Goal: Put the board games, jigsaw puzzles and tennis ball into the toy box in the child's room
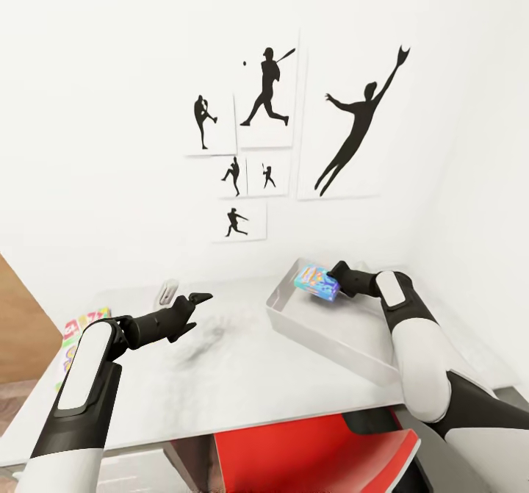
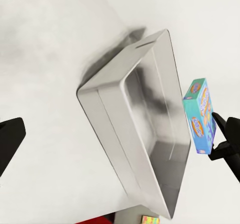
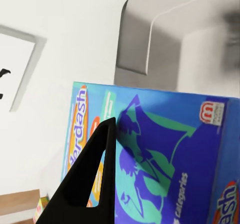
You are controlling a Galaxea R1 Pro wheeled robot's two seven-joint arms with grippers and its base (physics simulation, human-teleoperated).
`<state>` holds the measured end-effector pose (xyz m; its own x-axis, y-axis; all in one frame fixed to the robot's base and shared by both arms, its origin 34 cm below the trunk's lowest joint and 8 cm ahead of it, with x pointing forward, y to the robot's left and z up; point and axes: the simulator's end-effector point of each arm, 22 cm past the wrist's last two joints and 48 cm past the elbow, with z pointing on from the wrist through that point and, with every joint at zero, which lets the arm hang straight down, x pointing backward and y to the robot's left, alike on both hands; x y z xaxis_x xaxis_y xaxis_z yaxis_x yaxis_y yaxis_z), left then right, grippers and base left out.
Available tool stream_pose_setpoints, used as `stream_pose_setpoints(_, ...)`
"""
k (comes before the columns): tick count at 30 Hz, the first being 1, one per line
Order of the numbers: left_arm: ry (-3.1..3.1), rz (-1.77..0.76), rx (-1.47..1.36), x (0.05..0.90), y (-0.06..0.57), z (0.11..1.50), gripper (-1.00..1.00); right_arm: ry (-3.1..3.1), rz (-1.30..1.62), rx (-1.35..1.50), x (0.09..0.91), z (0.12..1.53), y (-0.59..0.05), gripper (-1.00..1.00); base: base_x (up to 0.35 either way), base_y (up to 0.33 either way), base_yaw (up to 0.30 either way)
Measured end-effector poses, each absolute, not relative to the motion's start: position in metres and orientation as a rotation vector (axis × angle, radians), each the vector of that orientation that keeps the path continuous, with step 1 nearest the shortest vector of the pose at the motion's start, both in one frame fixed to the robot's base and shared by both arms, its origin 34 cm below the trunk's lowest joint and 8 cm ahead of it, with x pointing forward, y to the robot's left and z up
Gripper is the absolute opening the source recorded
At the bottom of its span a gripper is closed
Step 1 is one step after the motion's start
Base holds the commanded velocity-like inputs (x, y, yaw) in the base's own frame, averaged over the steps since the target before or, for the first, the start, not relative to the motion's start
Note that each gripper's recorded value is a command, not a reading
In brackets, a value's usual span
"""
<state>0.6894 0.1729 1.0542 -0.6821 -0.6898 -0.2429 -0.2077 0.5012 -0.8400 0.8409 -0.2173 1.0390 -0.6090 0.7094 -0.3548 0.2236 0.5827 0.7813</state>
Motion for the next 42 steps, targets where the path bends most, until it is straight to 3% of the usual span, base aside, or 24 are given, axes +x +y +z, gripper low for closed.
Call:
stream_pose_setpoints(22, 2.188, -1.129, -0.739, 0.692, 0.171, 1.042, 1.0, 2.164, 0.93, 0.752, 0.845, 1.019, -0.215, -1.0, 0.0, 0.0, 0.0)
stream_pose_setpoints(34, 1.93, -1.43, -0.538, 0.69, 0.141, 1.128, 1.0, 2.164, 0.926, 0.755, 0.847, 1.015, -0.215, -1.0, 0.0, 0.0, 0.0)
stream_pose_setpoints(42, 1.877, -1.499, -0.497, 0.686, 0.135, 1.143, 1.0, 2.165, 0.925, 0.755, 0.847, 1.015, -0.215, -1.0, 0.0, 0.0, 0.0)
